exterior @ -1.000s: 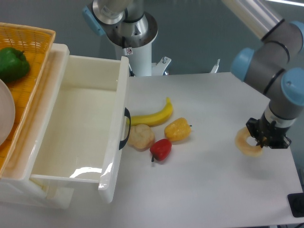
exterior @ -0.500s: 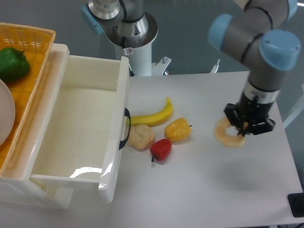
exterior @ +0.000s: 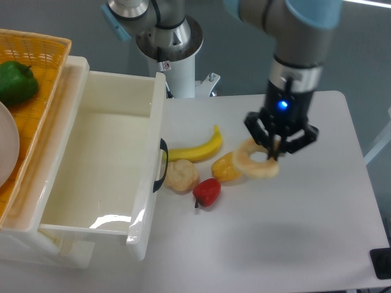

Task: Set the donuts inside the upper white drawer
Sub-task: 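Carry the held donut up and across the table toward the open drawer, then lower the donut into the open white drawer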

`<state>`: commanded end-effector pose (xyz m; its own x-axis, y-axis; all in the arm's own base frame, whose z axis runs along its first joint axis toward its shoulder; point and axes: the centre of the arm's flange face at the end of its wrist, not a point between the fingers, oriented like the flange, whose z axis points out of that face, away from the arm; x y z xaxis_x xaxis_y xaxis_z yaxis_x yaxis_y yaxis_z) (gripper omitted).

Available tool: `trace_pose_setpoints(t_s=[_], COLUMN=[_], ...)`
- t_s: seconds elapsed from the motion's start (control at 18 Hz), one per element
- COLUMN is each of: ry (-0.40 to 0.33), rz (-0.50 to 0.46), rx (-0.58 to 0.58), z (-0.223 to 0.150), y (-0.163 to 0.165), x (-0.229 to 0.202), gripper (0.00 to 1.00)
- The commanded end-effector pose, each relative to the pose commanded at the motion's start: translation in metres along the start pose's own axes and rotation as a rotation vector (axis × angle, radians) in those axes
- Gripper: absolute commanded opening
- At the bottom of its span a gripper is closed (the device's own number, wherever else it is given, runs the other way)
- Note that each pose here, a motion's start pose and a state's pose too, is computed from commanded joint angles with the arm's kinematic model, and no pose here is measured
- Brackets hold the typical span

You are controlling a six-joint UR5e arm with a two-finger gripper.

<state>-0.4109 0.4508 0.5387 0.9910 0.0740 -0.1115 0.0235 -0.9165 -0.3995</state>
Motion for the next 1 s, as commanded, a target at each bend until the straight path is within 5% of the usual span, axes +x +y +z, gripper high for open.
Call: trace_pose_setpoints(t_s=[0.5,1.0], ry=[0.083,0.163], rz=[0.154,0.252], rx=[-0.001,-0.027], z=[0.014,0.053], y=[-0.036,-0.063], x=[0.107,0.162], gripper=[0.00,0.12])
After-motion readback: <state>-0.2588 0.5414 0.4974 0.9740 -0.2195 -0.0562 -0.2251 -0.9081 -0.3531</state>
